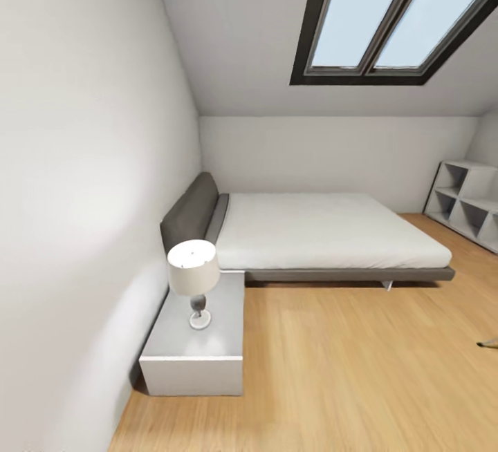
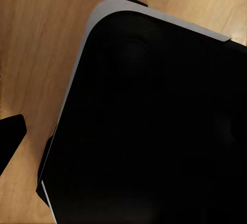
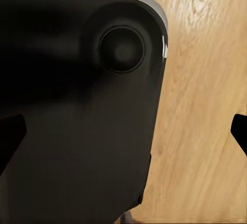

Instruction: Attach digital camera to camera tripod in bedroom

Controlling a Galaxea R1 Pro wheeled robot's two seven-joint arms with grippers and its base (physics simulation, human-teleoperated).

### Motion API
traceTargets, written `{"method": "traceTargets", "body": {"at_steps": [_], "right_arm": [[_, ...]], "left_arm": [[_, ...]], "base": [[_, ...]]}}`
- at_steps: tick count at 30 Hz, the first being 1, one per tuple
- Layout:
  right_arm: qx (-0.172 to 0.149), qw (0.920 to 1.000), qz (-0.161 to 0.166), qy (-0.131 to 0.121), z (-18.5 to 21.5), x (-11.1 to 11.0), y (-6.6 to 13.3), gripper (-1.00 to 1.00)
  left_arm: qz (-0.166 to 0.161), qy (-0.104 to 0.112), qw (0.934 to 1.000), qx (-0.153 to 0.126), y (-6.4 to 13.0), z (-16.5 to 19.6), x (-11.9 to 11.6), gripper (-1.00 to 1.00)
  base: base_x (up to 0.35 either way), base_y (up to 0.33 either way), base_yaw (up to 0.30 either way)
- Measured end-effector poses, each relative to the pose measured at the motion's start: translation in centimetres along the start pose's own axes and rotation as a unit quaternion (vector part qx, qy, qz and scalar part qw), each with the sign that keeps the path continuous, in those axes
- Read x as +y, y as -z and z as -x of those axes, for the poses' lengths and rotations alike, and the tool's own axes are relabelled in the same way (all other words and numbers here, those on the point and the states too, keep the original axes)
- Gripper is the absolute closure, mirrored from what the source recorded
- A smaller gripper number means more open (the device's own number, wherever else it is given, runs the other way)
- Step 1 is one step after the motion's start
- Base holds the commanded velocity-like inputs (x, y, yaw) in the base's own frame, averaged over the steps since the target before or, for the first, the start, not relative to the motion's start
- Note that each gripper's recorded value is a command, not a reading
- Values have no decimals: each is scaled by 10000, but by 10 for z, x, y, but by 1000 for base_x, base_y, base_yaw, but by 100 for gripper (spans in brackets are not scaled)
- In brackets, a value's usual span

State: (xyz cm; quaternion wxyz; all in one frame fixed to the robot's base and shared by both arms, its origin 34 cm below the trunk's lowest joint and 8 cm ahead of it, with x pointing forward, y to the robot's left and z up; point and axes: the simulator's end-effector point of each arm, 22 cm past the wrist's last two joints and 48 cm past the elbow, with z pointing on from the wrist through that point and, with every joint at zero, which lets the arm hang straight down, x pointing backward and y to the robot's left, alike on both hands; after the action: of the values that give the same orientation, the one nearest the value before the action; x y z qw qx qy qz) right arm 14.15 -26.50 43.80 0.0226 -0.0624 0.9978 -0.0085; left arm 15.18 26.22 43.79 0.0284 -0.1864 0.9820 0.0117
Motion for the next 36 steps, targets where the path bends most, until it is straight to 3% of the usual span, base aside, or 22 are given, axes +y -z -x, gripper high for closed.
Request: {"method": "traceTargets", "body": {"at_steps": [9,36], "right_arm": [[-4,10000,1,0,0,0,0,-100],[-4,10000,0,0,0,0,0,-100]], "left_arm": [[-2,1,10000,-4,0,0,0,-100],[1,4,10000,-6,0,0,0,-100]], "base": [[-148,0,-288],[-7,0,-288]]}}
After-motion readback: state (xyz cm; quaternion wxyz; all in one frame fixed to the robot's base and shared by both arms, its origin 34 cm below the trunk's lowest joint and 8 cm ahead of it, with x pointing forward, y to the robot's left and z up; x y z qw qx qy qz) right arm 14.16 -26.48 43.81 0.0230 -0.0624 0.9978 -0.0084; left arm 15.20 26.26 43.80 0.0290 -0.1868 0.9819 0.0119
